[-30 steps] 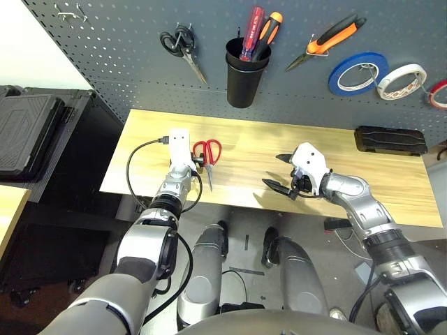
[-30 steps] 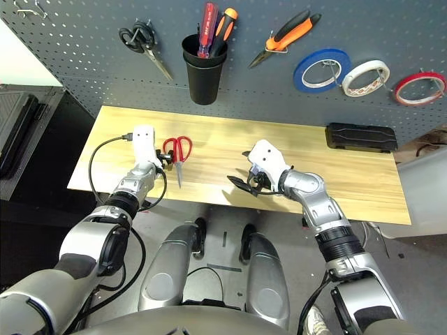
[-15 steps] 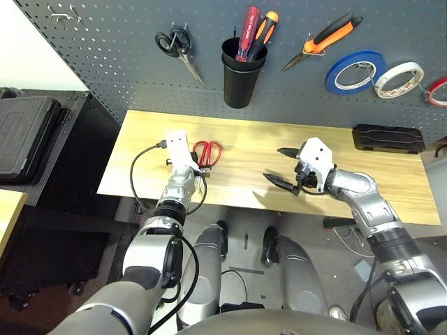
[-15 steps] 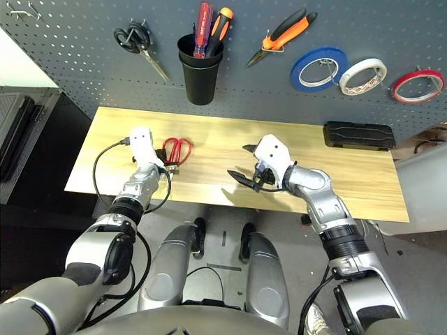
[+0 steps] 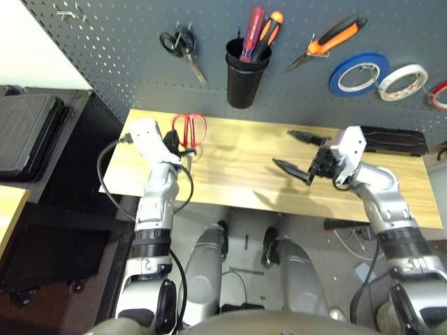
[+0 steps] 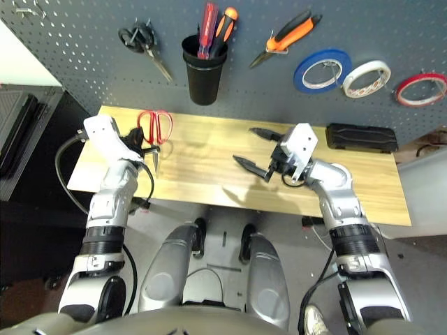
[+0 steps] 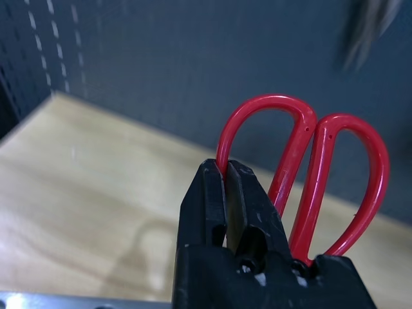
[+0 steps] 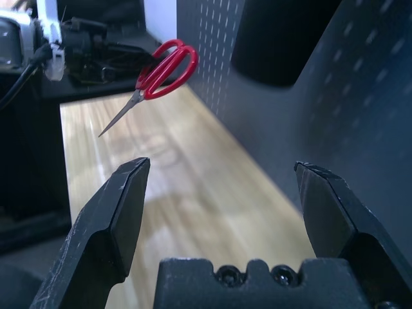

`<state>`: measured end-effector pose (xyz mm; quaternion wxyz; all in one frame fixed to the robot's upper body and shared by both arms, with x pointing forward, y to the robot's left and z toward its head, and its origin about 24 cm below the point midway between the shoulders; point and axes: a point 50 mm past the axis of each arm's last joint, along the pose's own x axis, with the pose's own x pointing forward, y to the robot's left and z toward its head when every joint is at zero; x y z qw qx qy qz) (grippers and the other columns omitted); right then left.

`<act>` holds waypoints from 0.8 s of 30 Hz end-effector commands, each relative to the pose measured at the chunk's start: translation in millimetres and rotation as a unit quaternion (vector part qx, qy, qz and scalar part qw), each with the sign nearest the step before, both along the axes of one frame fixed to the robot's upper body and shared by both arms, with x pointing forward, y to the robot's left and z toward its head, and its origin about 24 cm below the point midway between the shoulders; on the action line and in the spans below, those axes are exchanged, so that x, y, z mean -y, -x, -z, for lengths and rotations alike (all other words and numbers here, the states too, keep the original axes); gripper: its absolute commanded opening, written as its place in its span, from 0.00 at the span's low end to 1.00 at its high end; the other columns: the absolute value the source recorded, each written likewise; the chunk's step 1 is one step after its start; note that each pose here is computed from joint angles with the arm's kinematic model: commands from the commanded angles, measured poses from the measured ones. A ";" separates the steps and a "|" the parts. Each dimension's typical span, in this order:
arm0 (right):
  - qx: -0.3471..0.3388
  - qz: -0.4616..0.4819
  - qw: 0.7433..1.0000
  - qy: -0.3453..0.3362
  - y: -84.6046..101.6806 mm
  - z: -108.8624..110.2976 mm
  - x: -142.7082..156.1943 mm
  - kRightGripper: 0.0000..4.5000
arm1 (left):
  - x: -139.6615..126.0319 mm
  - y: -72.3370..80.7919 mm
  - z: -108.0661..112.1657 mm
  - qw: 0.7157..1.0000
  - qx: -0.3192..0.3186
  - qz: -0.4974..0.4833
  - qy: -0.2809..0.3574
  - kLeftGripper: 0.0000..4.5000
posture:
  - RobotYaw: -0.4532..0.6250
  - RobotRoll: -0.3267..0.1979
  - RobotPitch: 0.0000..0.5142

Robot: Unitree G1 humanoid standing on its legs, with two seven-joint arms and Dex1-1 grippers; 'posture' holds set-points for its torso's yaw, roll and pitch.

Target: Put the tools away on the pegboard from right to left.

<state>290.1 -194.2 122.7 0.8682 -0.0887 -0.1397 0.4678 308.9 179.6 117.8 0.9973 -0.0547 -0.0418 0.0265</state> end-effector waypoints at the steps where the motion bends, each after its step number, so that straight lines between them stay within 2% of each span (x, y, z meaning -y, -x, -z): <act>1: 0.025 -0.013 0.999 -0.025 7.6 -17.2 11.3 1.00 | 0.9 9.8 -18.2 0.999 0.035 0.020 0.008 0.00 | 0.64 0.62 0.51; 4: 0.037 -0.022 0.998 -0.038 10.7 -29.7 15.8 1.00 | 1.1 11.9 -34.8 0.998 0.059 0.024 0.008 0.00 | 0.64 0.62 0.51; 8: 0.067 -0.033 0.996 -0.044 11.0 -47.4 19.4 1.00 | 3.9 10.4 -67.3 0.994 0.105 0.035 0.016 0.00 | 0.63 0.62 0.51; 13: 0.085 -0.045 0.994 -0.053 8.8 -61.0 19.5 1.00 | 5.3 9.9 -92.1 0.989 0.139 0.051 0.016 0.00 | 0.63 0.62 0.50; 24: 0.091 -0.066 0.991 -0.072 8.3 -69.8 8.8 1.00 | -2.3 5.7 -109.2 0.985 0.159 0.059 0.026 0.00 | 0.63 0.62 0.49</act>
